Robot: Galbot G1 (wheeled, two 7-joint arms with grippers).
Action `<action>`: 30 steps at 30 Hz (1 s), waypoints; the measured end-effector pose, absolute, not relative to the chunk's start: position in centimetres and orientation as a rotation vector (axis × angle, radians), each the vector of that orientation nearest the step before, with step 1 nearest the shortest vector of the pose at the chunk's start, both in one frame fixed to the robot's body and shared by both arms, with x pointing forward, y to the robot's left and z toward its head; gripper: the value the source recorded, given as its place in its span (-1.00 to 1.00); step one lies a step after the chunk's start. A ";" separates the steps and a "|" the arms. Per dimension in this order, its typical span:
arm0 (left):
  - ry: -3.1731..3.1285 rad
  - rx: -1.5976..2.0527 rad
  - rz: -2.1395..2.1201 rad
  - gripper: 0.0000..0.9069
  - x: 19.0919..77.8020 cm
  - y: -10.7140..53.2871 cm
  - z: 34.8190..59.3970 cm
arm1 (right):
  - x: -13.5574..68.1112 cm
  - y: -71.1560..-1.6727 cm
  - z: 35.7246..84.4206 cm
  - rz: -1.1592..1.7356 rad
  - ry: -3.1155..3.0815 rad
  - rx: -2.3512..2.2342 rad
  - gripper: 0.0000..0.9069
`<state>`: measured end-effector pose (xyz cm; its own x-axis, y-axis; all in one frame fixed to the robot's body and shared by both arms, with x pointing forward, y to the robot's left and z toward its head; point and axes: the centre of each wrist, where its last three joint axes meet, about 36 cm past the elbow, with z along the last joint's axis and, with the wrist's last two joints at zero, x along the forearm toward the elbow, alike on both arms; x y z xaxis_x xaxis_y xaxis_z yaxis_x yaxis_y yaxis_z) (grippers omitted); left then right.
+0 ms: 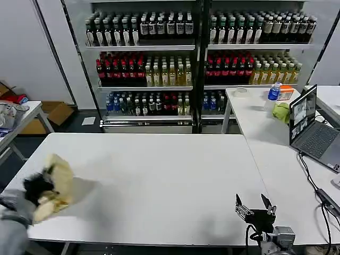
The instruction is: Fold and organize the clothes.
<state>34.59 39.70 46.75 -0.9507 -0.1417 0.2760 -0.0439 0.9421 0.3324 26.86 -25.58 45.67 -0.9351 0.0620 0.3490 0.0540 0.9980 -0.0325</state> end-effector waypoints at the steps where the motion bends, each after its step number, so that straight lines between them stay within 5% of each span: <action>1: -2.787 0.112 -0.524 -0.98 34.5 38.7 45.6 | 26.8 -25.6 45.7 0.034 -2.783 -0.085 1.00; 9: -2.745 -0.147 -0.790 -0.98 33.3 30.0 40.3 | 26.4 -25.3 45.3 0.040 -2.769 -0.093 1.00; 25: -2.742 -0.442 -0.761 -0.91 35.0 19.1 37.6 | 25.5 -25.3 45.5 0.065 -2.767 -0.115 1.00; 27: -2.742 -0.471 -0.750 -0.67 35.3 18.1 37.5 | 25.5 -25.3 45.6 0.068 -2.768 -0.115 1.00; 28: -2.743 -0.487 -0.743 -0.27 35.4 17.5 37.5 | 25.4 -25.3 45.7 0.070 -2.769 -0.114 1.00; 29: -2.746 -0.505 -0.732 0.91 35.5 17.0 37.5 | 25.4 -25.4 45.7 0.072 -2.770 -0.115 1.00; 30: -2.749 -0.524 -0.722 1.00 35.5 16.5 37.6 | 25.4 -25.4 45.8 0.075 -2.772 -0.112 1.00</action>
<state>35.51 16.48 37.58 -0.9041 0.2772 0.3253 0.4013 0.8124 0.4230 25.40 -25.37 45.76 -0.9304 0.0879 0.3558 0.0686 0.9954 -0.0667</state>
